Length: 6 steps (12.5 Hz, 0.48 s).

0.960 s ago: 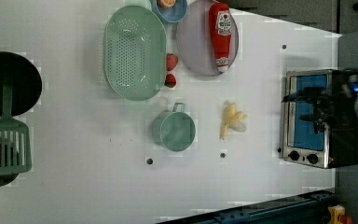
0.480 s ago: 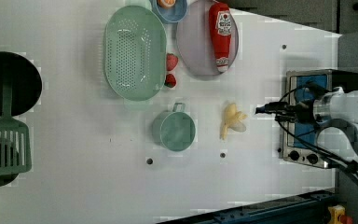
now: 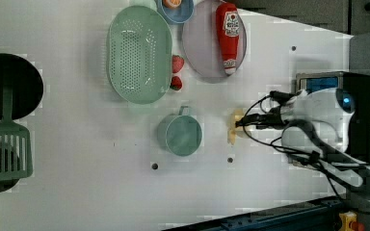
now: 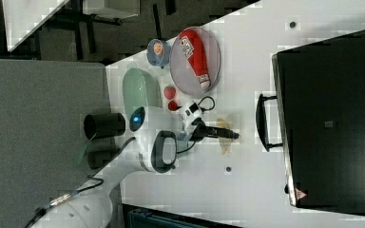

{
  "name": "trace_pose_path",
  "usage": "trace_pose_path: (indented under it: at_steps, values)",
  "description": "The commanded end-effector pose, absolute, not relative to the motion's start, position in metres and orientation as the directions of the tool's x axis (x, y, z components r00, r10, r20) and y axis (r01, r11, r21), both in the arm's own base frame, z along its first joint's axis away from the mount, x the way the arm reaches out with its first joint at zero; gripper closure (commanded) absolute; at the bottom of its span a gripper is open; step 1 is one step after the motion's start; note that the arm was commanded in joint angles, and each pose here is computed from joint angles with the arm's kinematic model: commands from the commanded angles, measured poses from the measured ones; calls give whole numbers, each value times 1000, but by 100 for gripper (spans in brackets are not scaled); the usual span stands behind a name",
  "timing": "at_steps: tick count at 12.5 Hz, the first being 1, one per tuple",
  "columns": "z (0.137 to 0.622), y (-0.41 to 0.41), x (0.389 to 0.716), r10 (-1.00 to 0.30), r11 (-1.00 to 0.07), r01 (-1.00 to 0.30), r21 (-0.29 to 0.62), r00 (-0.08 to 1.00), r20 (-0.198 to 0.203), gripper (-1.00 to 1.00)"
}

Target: Pick Banana and place it in mug.

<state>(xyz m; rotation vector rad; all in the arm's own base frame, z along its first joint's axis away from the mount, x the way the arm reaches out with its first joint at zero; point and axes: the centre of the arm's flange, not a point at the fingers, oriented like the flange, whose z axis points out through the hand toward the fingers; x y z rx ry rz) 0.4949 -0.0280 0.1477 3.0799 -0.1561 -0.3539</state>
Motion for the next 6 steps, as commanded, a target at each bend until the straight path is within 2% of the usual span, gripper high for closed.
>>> trace_pose_path:
  at_steps: [1,2,3,4,5,6]
  values:
    - [152,-21,498,-76,-997,-72,28,984,-162,-100]
    - [149,-22,497,-77,-997,-74,29,983,-165,-99]
    - [149,-21,495,-77,-997,-73,29,983,-167,-79]
    - [149,-21,496,-77,-997,-73,29,983,-165,-53]
    - [149,-21,495,-76,-997,-73,28,984,-164,-18]
    - [151,-20,497,-76,-997,-72,27,985,-158,4]
